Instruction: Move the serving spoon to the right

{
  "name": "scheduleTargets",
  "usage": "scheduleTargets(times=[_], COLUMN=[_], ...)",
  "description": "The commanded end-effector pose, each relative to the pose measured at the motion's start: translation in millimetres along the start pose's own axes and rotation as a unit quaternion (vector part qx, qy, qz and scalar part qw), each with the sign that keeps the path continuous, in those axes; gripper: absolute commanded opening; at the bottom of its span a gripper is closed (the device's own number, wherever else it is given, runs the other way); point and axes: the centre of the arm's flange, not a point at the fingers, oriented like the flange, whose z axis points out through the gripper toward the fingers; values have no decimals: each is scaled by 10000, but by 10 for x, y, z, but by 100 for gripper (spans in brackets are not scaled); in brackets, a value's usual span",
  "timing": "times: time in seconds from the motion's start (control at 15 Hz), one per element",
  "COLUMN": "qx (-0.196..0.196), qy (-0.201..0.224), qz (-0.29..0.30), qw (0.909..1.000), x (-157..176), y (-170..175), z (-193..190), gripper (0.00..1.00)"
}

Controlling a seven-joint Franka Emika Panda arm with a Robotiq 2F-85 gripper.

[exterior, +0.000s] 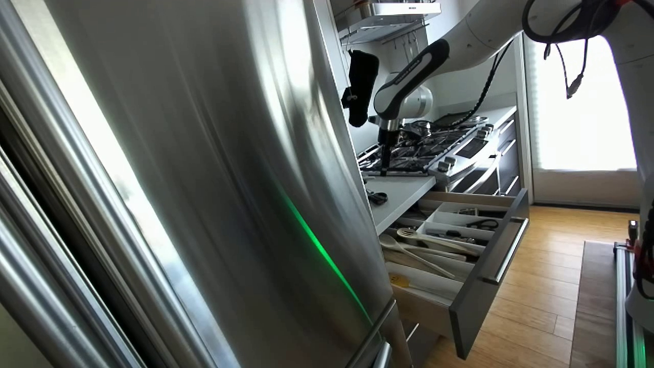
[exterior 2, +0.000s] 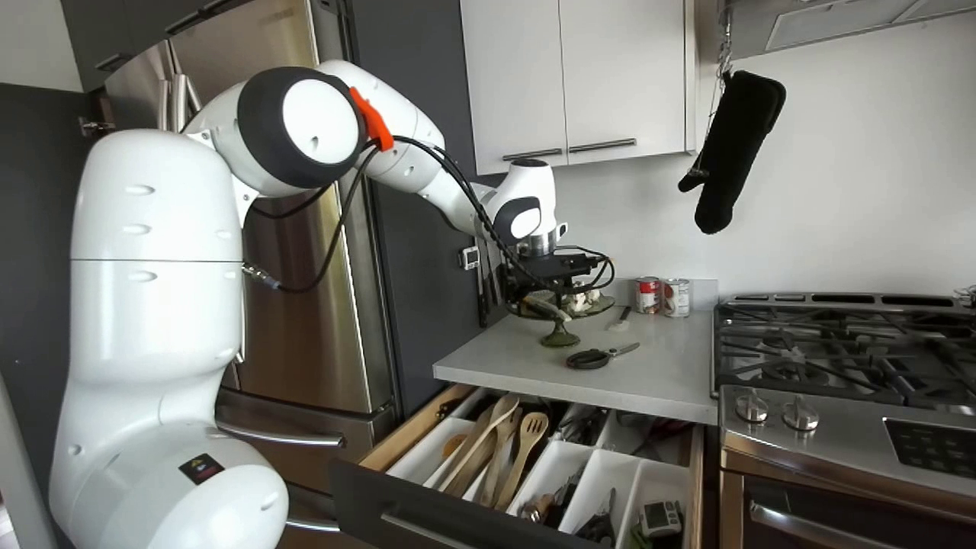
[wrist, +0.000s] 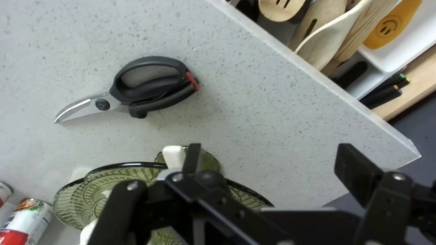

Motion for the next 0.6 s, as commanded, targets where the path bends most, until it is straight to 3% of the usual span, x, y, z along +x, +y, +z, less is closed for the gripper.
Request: scheduleTargets(times=[0.0,0.53], qx=[26,344], qy=[338,737], qz=[-319,-386], qw=[9989,9959], x=[56,133], y=[260,646], z=[204,414], gripper=[100,100])
